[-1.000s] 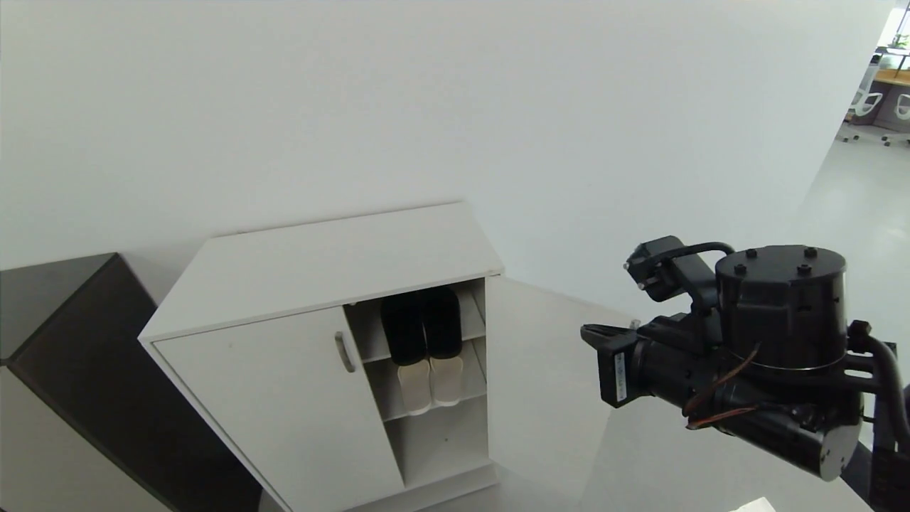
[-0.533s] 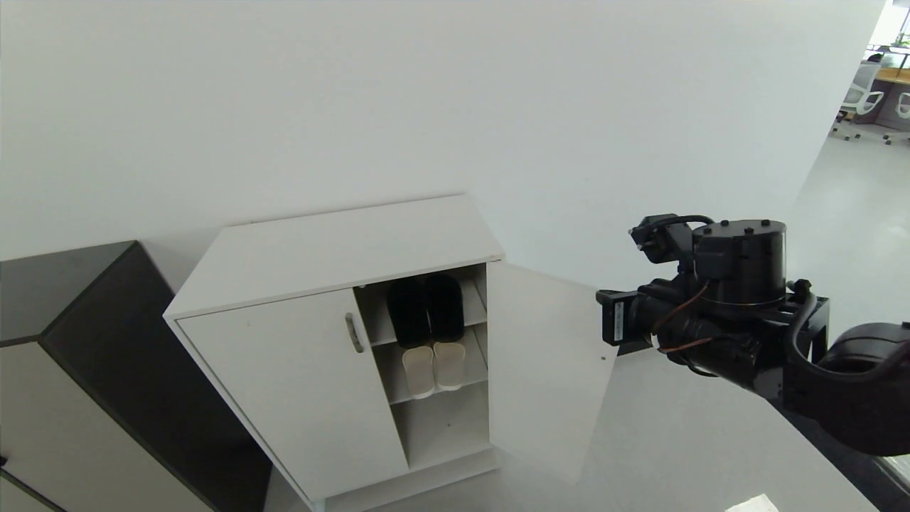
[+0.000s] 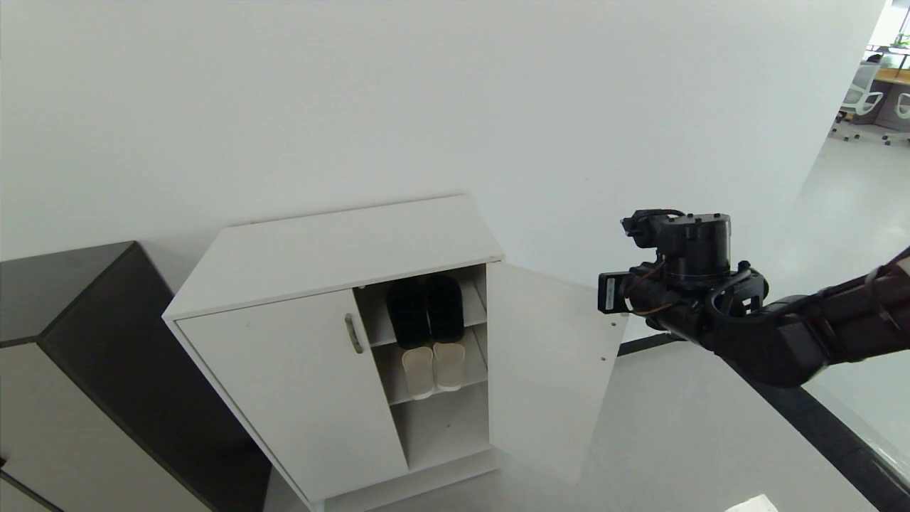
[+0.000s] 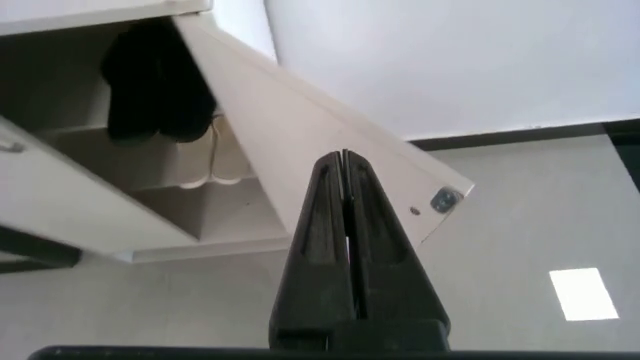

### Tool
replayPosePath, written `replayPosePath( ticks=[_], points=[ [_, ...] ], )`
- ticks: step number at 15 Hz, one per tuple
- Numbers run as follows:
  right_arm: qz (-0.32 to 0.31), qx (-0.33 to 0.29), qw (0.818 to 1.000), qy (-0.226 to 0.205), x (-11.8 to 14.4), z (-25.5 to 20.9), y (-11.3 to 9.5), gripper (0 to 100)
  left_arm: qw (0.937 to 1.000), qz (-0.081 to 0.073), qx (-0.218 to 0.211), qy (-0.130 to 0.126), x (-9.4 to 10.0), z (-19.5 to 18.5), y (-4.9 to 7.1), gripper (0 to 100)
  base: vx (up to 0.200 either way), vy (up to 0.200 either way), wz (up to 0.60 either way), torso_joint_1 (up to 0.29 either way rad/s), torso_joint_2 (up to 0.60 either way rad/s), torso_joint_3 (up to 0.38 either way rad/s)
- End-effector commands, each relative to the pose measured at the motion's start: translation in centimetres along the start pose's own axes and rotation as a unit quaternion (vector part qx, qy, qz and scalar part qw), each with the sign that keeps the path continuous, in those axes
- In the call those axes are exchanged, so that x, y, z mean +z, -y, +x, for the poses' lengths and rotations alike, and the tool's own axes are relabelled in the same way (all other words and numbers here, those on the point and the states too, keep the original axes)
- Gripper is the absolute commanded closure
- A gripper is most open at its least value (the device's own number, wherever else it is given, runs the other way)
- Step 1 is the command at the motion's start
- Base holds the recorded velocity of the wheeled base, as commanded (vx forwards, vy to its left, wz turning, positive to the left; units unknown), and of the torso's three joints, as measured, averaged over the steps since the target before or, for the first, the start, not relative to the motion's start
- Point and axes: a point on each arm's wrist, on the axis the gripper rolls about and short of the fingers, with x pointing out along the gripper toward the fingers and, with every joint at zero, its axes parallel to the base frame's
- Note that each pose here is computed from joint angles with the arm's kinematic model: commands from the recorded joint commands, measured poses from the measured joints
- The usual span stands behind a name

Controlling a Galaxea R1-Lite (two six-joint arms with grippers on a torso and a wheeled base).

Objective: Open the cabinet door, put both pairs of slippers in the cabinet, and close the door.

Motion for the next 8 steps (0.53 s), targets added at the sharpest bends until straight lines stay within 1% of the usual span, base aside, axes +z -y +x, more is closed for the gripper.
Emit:
replayPosePath(
  ticks=[1, 6, 8],
  points=[
    [0.006, -0.024, 1.0, -0.002, -1.3, 3.5, 1.4, 100, 1.0, 0.0, -0.001, -0.001, 0.0, 0.0, 0.0, 100, 0.0, 0.0, 0.0, 0.0, 0.0, 0.0],
    [0.012, -0.032, 0.999, -0.003, -0.8, 5.8, 3.1, 100, 1.0, 0.001, -0.001, -0.001, 0.0, 0.0, 0.0, 100, 0.0, 0.0, 0.0, 0.0, 0.0, 0.0],
    [0.012, -0.031, 0.999, -0.014, -1.0, 6.4, 3.3, 100, 1.0, 0.002, -0.001, -0.001, 0.0, 0.0, 0.0, 100, 0.0, 0.0, 0.0, 0.0, 0.0, 0.0]
  ],
)
